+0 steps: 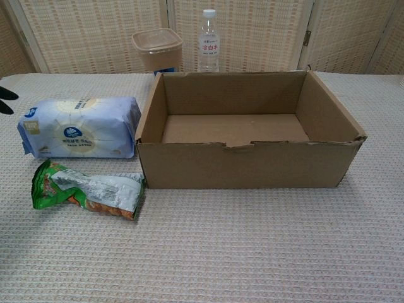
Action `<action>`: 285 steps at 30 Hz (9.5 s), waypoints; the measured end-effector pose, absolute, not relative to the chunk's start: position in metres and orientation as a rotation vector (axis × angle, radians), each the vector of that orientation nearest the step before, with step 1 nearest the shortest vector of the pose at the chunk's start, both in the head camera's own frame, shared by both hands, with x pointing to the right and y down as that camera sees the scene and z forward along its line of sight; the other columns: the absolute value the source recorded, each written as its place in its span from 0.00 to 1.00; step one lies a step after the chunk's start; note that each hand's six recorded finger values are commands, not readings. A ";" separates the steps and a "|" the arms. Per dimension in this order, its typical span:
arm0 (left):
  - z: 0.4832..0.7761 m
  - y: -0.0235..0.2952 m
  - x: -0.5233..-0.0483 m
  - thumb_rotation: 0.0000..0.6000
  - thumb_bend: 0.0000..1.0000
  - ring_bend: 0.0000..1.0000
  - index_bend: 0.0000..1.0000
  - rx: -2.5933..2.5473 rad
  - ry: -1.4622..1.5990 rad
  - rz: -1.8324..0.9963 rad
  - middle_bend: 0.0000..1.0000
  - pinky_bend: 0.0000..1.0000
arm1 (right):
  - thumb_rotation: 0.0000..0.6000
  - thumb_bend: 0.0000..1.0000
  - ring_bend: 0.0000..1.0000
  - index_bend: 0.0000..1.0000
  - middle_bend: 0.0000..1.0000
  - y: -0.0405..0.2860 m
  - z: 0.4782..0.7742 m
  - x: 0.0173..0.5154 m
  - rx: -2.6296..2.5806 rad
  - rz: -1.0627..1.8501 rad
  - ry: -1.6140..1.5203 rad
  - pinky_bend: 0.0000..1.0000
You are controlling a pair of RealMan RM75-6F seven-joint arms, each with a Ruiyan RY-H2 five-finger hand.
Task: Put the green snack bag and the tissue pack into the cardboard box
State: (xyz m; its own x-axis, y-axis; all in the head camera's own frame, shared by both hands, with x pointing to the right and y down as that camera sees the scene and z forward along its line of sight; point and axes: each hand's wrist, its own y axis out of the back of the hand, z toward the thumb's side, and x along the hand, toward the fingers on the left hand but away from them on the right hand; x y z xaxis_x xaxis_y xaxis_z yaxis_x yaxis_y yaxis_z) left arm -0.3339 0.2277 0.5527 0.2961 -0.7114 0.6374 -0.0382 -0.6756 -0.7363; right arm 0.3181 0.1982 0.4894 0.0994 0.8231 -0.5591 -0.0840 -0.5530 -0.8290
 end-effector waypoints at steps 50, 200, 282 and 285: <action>0.689 0.209 -0.305 1.00 0.26 0.11 0.11 -1.842 0.413 -1.462 0.18 0.23 | 1.00 0.02 0.00 0.07 0.04 0.192 0.493 0.327 -1.617 1.604 -0.748 0.00; 0.715 0.069 -0.319 1.00 0.19 0.00 0.00 -1.674 0.372 -1.813 0.00 0.15 | 1.00 0.02 0.00 0.07 0.04 0.186 0.502 0.335 -1.604 1.679 -0.743 0.00; 0.608 0.010 -0.075 1.00 0.20 0.00 0.00 -1.682 0.585 -1.049 0.00 0.10 | 1.00 0.02 0.00 0.07 0.04 0.184 0.488 0.339 -1.612 1.634 -0.791 0.00; 0.600 0.006 -0.087 1.00 0.20 0.00 0.00 -1.664 0.595 -1.061 0.00 0.11 | 1.00 0.01 0.00 0.06 0.04 0.184 0.488 0.340 -1.609 1.635 -0.794 0.00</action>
State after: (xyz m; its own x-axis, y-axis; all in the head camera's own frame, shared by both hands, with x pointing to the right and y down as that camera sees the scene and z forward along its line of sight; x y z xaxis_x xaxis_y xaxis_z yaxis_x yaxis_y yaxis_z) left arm -0.0872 0.0065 0.6004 0.4875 -0.7968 0.3570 0.1111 -0.3489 -0.9305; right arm 0.3396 0.1841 0.4876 0.0154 0.8220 -0.5693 -0.0606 -0.5676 -0.8211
